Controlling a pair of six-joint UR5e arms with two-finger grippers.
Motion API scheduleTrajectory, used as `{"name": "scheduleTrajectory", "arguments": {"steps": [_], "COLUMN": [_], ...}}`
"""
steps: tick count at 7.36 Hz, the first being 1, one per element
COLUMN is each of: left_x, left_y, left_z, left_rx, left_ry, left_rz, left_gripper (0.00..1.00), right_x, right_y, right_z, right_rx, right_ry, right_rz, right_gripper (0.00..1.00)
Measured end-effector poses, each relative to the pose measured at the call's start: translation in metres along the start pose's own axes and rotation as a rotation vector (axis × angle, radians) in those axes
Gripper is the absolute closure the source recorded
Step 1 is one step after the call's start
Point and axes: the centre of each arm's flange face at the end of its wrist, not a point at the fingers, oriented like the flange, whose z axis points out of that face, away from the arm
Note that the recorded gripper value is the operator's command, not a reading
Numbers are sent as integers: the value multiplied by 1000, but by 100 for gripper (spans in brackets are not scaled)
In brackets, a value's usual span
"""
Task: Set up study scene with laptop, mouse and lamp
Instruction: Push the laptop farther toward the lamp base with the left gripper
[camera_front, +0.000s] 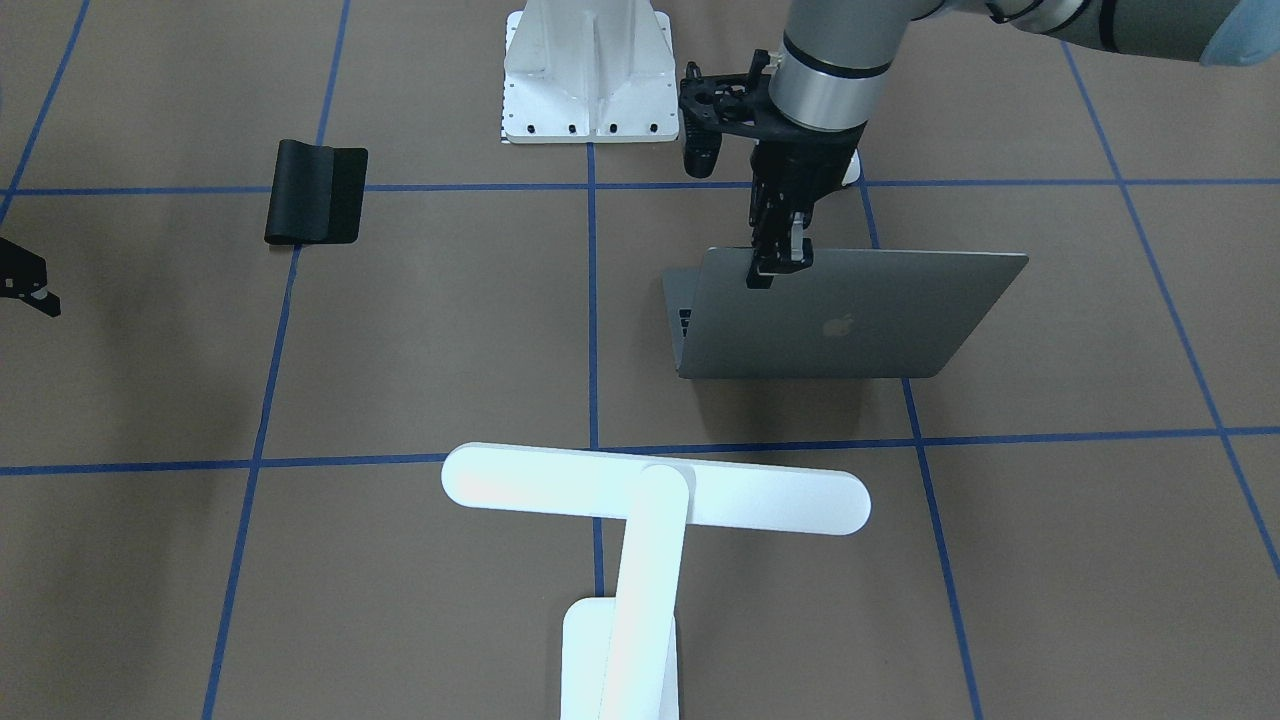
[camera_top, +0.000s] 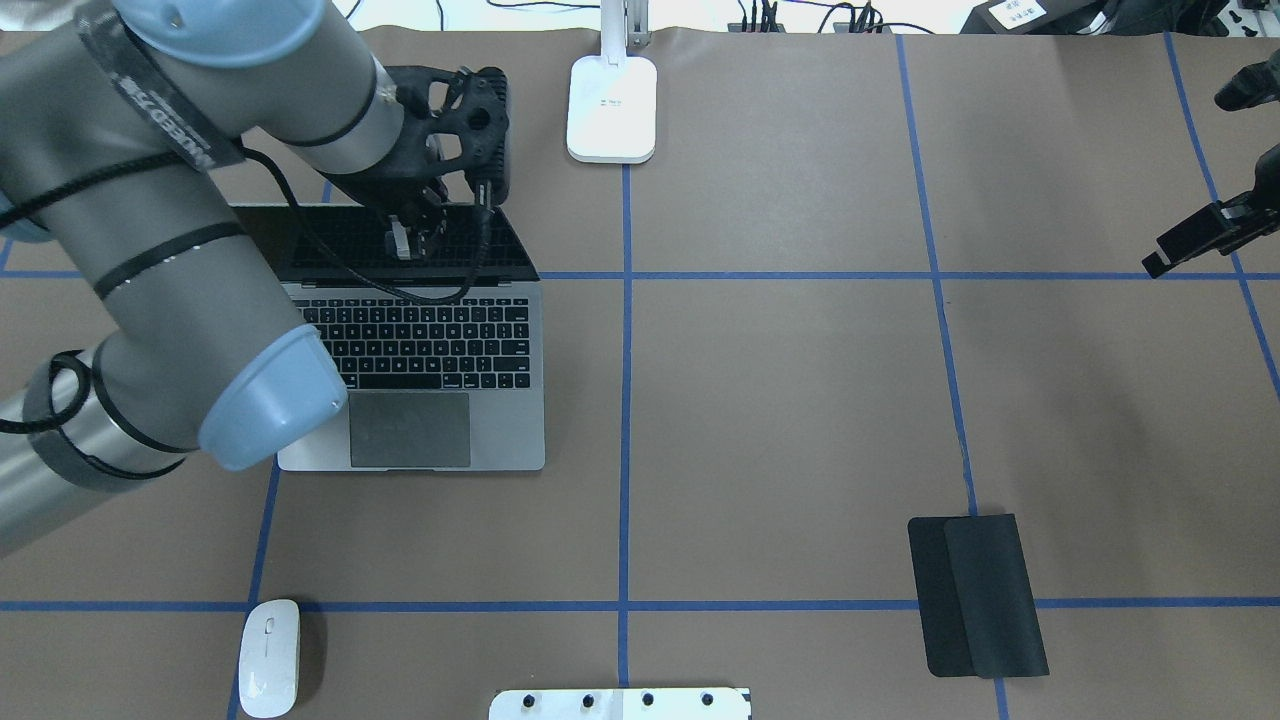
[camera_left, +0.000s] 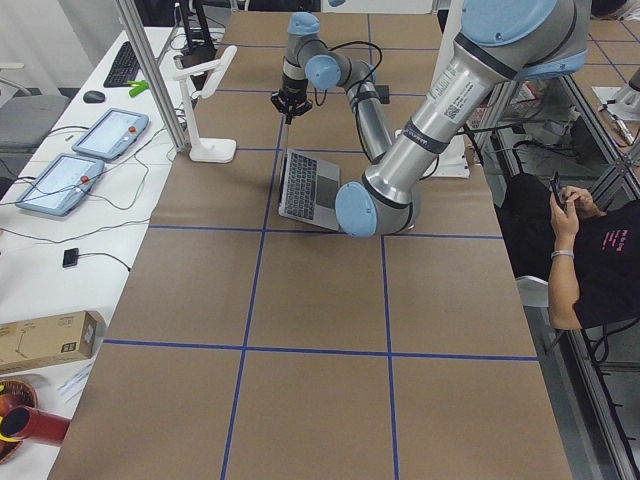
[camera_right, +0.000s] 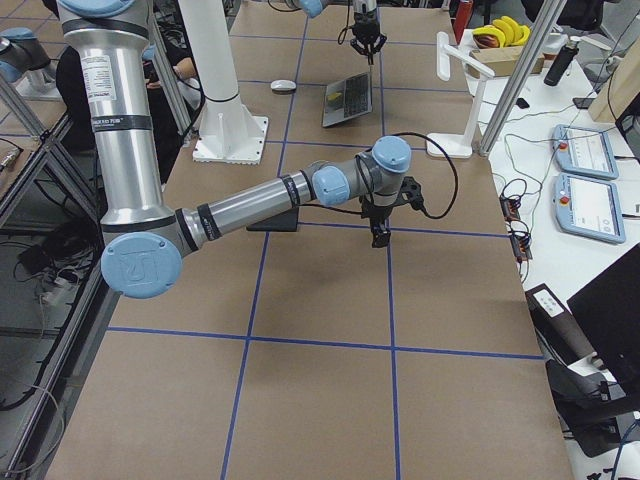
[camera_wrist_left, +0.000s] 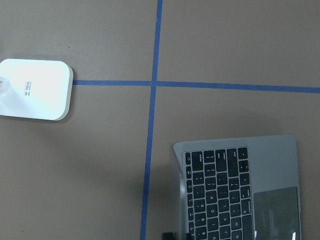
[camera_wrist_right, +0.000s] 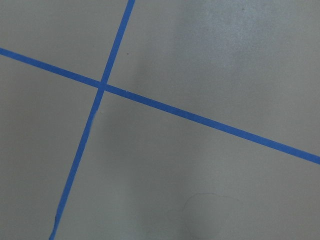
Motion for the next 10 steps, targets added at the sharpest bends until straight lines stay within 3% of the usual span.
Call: {"name": "scheduleTrajectory", "arguments": {"steps": [6,10], "left_x": [-20,-43], "left_y": [-10,-8], "left_z": [-1,29], "left_rx": [0,21], "left_ry": [-34,-58], "left_rz": [-32,-24], "left_gripper": [100,100], "right_x": [-1,-1], "right_y": [-1,-1], "right_z": [-1,0], "right_rx": [3,1], "right_ry": [0,1], "right_rz": [-3,-1], "right_gripper": [0,0]}}
